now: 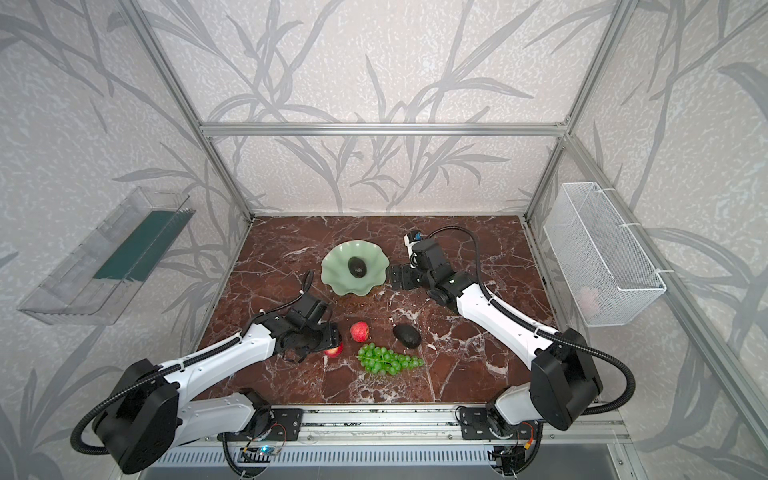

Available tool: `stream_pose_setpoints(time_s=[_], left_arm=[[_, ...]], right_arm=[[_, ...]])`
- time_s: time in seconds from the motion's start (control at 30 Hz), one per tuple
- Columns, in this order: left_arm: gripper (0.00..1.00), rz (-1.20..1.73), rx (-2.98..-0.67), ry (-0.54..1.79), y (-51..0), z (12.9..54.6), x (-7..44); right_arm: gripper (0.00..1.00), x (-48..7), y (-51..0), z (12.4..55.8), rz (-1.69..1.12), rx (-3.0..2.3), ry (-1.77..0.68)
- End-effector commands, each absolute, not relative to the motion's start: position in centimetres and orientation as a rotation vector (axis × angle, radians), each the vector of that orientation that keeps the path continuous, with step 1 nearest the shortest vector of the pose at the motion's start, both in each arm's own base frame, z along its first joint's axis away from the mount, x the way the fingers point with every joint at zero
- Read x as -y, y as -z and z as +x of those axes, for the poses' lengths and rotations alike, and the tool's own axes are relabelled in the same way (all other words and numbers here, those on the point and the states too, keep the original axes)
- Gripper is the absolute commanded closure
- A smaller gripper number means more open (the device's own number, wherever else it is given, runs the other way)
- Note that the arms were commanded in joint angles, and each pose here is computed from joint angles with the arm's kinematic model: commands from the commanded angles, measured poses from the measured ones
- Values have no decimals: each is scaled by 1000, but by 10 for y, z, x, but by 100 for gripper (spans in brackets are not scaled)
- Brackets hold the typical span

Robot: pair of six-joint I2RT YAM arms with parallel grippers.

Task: Place and organize the fake fruits in the fruit bowl
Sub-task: 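Grasp the red apple nearest the robot with the left gripper while the right arm withdraws, then lower the apple into the bowl with the left gripper and release it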

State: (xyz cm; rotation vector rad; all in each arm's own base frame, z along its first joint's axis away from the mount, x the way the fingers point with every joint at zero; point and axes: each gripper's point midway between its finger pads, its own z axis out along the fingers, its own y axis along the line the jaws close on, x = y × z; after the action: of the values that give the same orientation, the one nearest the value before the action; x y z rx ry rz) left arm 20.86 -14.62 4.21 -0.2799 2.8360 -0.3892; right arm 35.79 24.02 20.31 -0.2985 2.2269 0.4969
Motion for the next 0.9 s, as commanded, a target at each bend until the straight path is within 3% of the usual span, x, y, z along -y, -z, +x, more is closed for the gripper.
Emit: stream_pose_setpoints(time_s=[0.0, 0.17, 0.37, 0.63, 0.87], left_arm=[[31, -298, -2844, 372, -36, 205, 143], [44, -294, -2845, 357, -40, 203, 141], [45, -225, -2680, 297, -96, 231, 131], [45, -158, -2512, 268, -163, 310, 125], [46, -163, -2487, 225, -163, 385, 124]], right_arm=[[3, -235, -208, 359, -277, -2202, -503], [3, -232, -206, 361, -263, -2203, -508], [4, -227, -208, 361, -244, -2197, -515], [4, -219, -210, 357, -244, -2196, -502], [4, -211, -209, 348, -252, -2205, -491]])
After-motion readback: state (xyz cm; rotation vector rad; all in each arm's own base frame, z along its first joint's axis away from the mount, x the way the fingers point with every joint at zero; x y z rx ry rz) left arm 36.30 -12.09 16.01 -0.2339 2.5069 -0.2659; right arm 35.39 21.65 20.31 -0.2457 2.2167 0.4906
